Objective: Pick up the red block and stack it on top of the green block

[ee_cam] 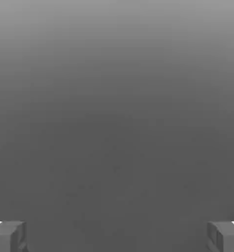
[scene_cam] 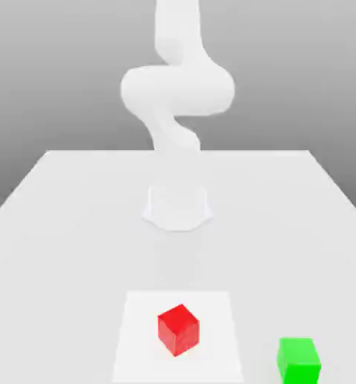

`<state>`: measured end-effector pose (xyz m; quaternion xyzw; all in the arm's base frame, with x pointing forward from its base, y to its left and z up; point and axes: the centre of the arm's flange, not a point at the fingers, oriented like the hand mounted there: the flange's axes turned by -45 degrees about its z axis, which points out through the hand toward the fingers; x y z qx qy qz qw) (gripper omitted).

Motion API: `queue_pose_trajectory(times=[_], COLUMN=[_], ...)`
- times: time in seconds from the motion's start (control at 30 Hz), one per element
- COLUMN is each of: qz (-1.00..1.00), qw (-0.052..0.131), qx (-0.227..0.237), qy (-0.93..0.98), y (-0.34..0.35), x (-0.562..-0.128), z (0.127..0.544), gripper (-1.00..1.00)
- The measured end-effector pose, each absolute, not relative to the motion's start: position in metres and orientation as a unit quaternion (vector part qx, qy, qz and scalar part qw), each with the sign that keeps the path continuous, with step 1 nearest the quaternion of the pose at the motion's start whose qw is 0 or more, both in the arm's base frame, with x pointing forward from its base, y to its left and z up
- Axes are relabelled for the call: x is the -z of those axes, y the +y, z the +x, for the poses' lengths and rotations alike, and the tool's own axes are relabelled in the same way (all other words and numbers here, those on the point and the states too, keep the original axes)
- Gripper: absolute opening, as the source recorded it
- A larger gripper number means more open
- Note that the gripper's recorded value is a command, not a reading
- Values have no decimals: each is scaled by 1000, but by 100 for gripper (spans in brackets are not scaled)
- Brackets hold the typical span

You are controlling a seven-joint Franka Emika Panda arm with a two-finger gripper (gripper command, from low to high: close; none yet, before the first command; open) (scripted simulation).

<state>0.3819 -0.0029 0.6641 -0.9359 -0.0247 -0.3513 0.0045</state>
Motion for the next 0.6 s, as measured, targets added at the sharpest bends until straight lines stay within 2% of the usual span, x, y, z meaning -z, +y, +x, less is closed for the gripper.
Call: queue_pose_trajectory(times=[0.13, 0.3, 0.43, 0.6], qz=[-955, -968, -971, -965], qw=[7, 8, 7, 4], qx=[287, 209, 145, 65], qy=[-77, -141, -192, -254], y=[-3, 1, 4, 6], x=[-580, -473, -386, -284], z=[428, 459, 465, 449], gripper=[0, 0, 0, 0])
